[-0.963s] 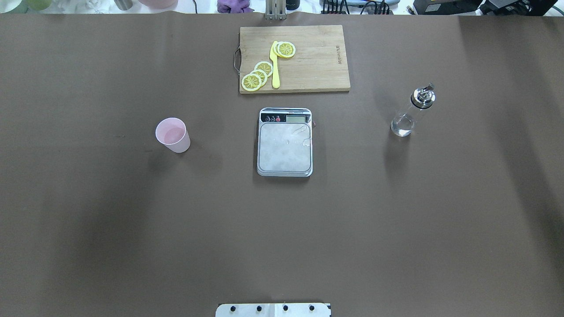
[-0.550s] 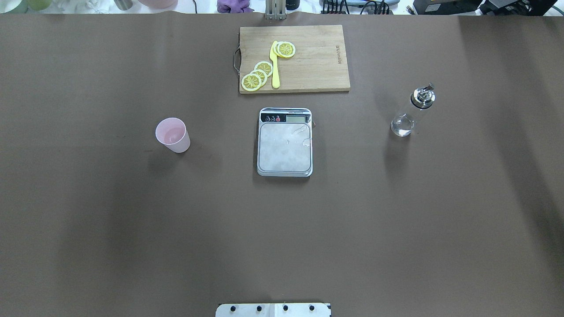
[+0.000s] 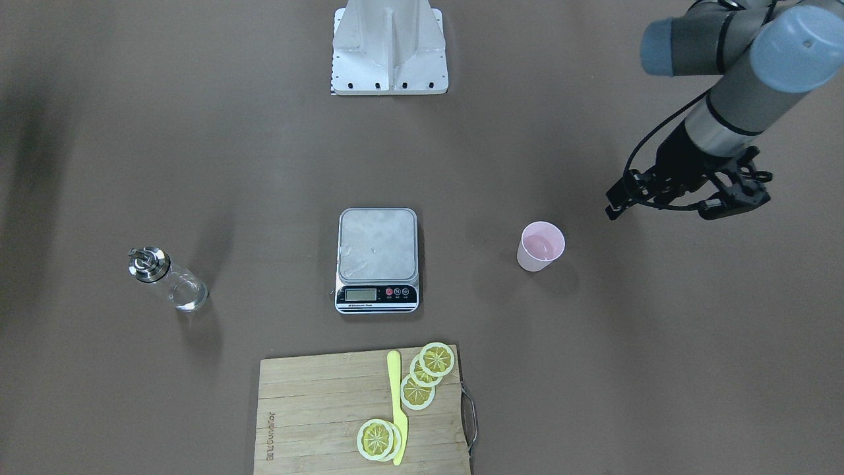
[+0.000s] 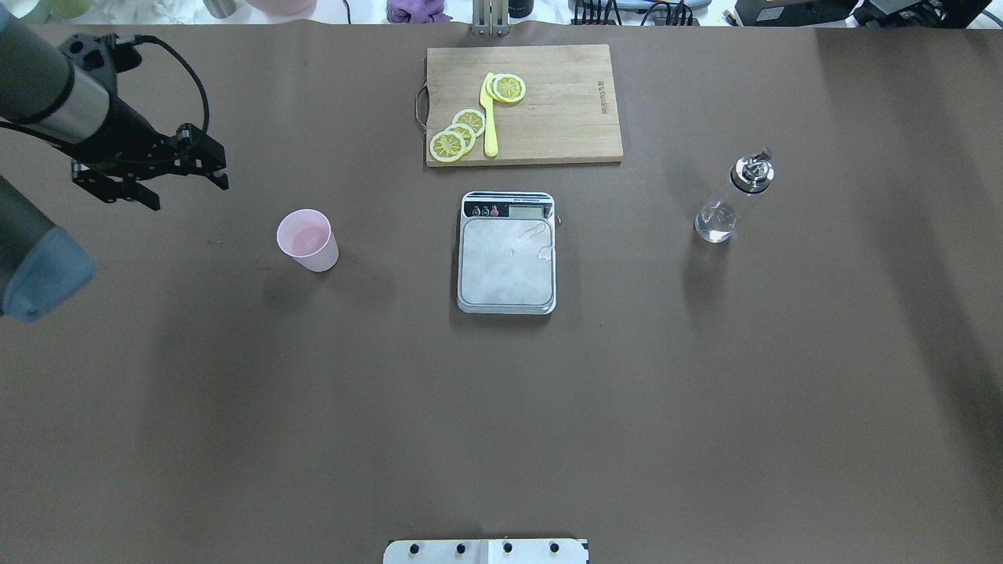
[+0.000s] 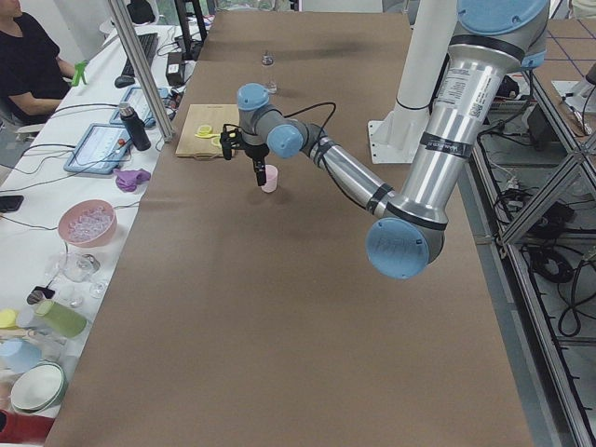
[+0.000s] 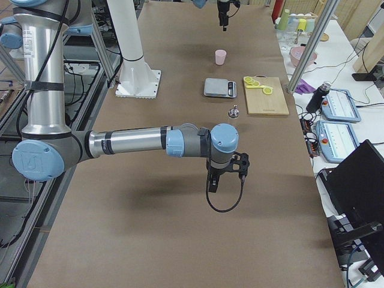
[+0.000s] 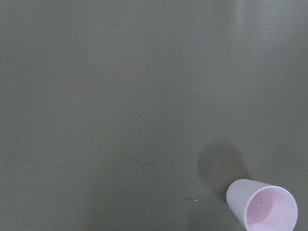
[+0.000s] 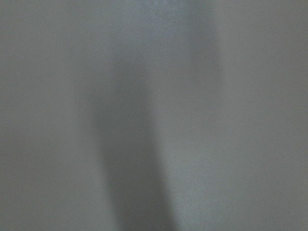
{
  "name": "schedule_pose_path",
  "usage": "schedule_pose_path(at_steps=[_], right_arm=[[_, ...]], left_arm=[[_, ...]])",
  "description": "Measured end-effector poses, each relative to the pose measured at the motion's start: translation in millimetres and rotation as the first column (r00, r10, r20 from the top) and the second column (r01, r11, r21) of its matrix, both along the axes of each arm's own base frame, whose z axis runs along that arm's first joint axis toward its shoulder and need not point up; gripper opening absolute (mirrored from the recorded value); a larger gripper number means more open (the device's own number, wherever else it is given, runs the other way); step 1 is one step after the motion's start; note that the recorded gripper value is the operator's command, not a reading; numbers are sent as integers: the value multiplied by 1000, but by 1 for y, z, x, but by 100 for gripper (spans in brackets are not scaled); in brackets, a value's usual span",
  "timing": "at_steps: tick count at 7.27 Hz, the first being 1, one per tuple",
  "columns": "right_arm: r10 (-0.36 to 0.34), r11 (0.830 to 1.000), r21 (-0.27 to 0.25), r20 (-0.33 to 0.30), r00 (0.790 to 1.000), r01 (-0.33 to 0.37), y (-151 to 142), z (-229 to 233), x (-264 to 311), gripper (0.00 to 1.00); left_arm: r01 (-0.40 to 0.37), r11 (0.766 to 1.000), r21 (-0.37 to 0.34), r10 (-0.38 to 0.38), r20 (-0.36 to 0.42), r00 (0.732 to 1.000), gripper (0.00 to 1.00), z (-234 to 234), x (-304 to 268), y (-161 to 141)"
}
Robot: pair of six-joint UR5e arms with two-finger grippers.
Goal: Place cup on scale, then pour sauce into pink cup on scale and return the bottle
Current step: 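Reach the left gripper to the pink cup and grasp it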
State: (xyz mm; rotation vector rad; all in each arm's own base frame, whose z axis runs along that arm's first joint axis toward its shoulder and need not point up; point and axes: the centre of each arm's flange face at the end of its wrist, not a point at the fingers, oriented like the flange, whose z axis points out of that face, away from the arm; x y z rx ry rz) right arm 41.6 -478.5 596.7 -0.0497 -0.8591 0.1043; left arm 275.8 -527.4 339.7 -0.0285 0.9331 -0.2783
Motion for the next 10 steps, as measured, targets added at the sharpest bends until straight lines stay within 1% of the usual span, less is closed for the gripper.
schedule_pose_path(at_steps=[2, 3, 5, 6, 8, 10], right_arm=[[-2, 1000, 24, 1, 1000, 2, -1, -1, -1, 100], [-5, 1000, 27, 1, 1000, 5, -2, -1, -3, 100], [-6, 1000, 14, 1, 1000, 6, -4, -3, -11, 100], [-6, 1000, 9, 1, 1000, 6, -5, -4, -14, 100], [-4, 1000, 4, 2, 1000, 4, -6, -5, -16, 100], [-4, 1000, 4, 3, 1000, 4, -7, -5, -17, 100]], left_arm=[[26, 1000, -2, -26, -42, 999, 96, 15, 44, 5], [26, 1000, 4, -26, -37, 999, 95, 20, 61, 9], [11, 1000, 4, -11, -20, 1000, 94, 28, 86, 15], [9, 1000, 5, -9, -12, 1000, 89, 30, 95, 15], [9, 1000, 10, -9, -4, 1000, 73, 28, 105, 12], [8, 1000, 8, -8, -1, 1000, 46, 28, 112, 7]])
